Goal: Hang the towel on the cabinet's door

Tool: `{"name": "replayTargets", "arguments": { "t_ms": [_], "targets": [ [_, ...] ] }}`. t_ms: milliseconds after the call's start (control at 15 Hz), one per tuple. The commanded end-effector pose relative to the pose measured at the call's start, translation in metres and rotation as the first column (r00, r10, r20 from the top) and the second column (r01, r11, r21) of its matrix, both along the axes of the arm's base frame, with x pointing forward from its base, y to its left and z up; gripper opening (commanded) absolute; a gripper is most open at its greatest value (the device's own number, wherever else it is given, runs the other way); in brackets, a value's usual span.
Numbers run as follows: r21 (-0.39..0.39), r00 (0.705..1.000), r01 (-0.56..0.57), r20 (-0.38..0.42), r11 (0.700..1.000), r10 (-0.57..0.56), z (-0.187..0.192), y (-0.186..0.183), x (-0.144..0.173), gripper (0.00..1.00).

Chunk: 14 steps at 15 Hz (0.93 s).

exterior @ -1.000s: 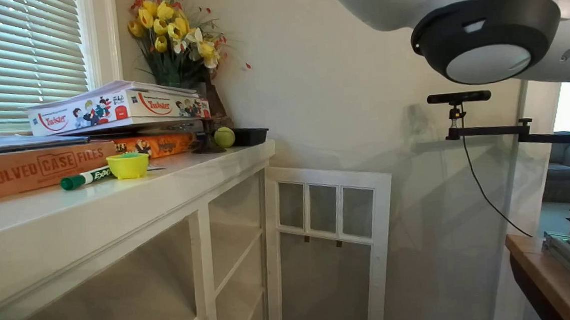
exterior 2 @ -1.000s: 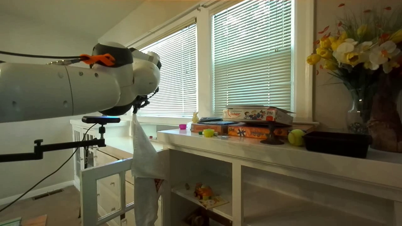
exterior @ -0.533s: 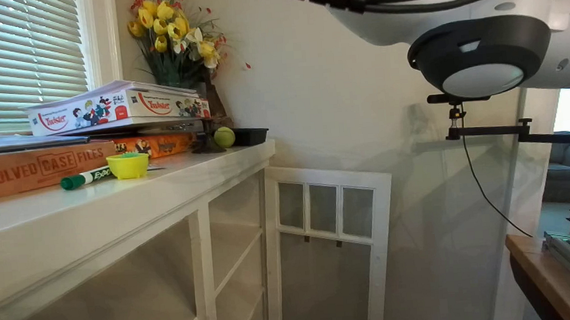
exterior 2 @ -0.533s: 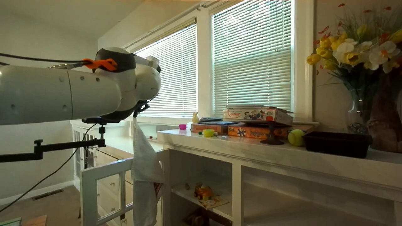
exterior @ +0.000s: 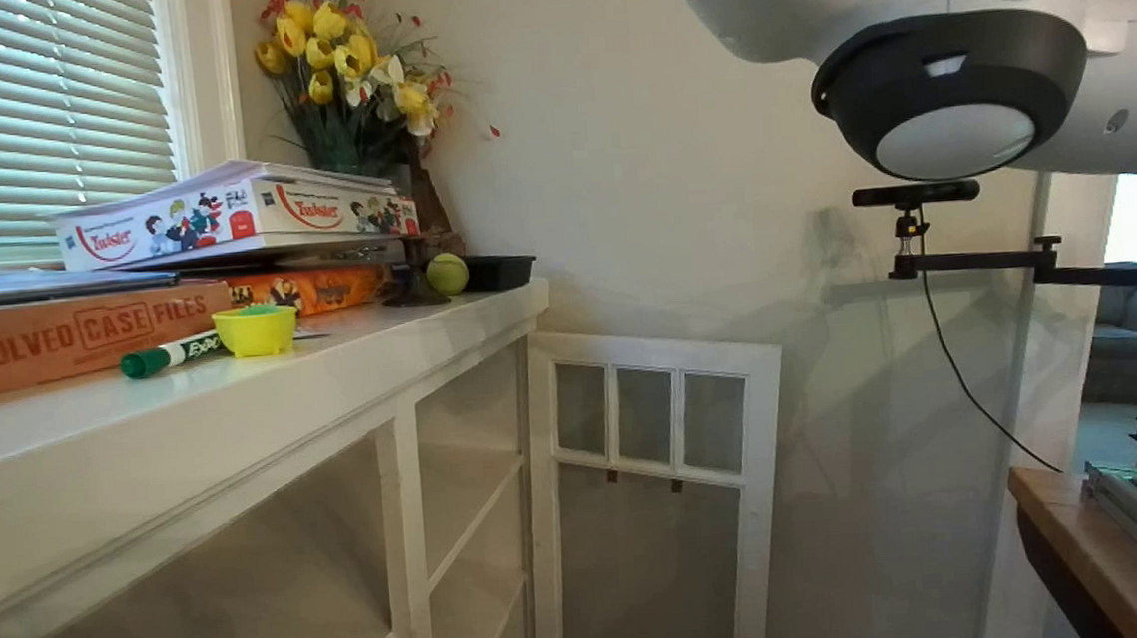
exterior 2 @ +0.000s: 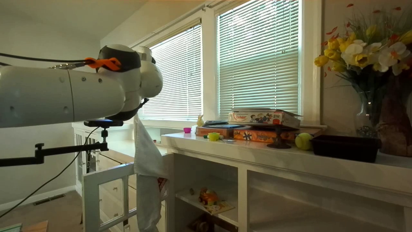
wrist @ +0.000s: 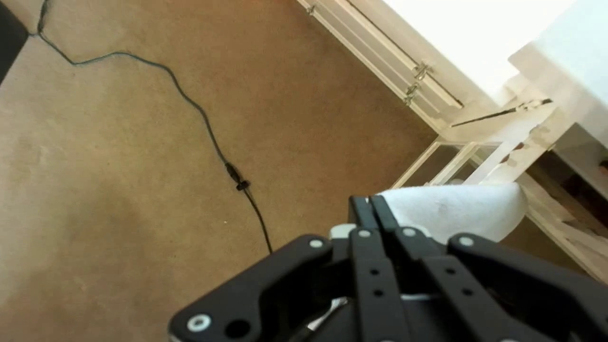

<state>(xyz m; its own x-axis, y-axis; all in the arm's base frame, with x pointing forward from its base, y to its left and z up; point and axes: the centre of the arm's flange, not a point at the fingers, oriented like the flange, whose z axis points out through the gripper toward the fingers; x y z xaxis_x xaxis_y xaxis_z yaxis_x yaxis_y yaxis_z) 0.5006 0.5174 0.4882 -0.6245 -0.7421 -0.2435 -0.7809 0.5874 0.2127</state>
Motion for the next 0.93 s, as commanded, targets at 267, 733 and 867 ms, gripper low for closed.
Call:
{"name": "replayTargets", "arguments": {
  "t_ms": [267, 733, 867],
  "targets": [
    [0.035, 0.948, -0.120, 0.301, 0.992, 0.104, 0.067, 0.056, 0.017, 0.01],
    [0.111, 0.833, -0.138, 0.550, 0.984, 0.054, 0.086, 0.088, -0.011, 0.01],
    [0.180, 0.836, -0.083, 0.548, 0.980, -0.030, 0.085, 0.087, 0.002, 0.01]
  ]
}}
